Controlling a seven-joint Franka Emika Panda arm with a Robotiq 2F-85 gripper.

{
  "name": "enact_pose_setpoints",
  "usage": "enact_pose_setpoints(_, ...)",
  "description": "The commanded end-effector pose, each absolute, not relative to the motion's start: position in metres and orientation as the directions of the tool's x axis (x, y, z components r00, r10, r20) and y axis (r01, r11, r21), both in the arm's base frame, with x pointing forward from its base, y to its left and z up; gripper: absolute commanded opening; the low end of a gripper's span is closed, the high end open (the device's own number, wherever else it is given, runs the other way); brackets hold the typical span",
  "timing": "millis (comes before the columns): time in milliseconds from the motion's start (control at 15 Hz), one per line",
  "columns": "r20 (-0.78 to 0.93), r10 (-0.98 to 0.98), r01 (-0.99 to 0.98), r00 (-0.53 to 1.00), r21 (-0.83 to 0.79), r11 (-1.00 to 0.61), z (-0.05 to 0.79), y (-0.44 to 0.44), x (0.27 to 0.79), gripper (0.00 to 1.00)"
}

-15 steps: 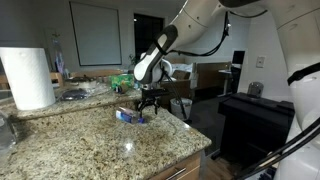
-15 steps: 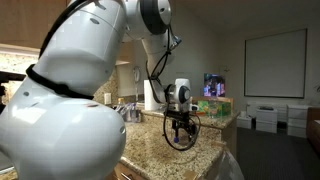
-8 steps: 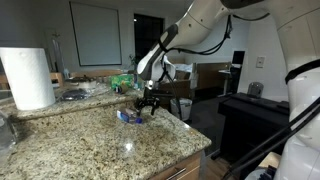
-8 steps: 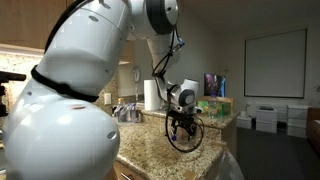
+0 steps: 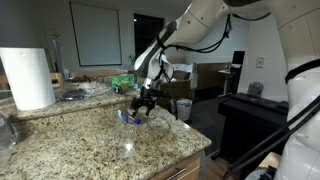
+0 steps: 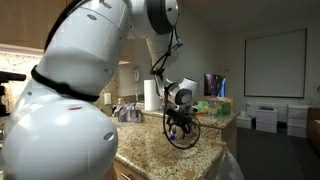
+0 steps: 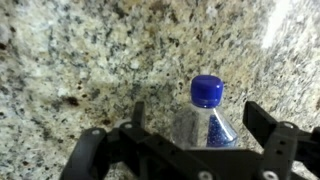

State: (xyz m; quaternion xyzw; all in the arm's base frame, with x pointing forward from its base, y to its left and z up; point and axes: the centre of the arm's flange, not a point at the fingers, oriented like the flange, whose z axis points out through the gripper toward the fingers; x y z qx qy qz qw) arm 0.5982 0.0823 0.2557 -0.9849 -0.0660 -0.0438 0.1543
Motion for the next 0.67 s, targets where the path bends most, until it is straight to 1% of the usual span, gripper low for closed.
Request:
enact_pose_setpoints(0, 0.135, 0.094, 0.126, 0.986, -0.26, -0.957, 0.262, 0.086, 0.574, 1.0)
enact_pose_setpoints(600, 0.241, -0.009, 0.032, 0.97, -0.168, -0.985, 0.242, 0.116, 0.552, 1.0)
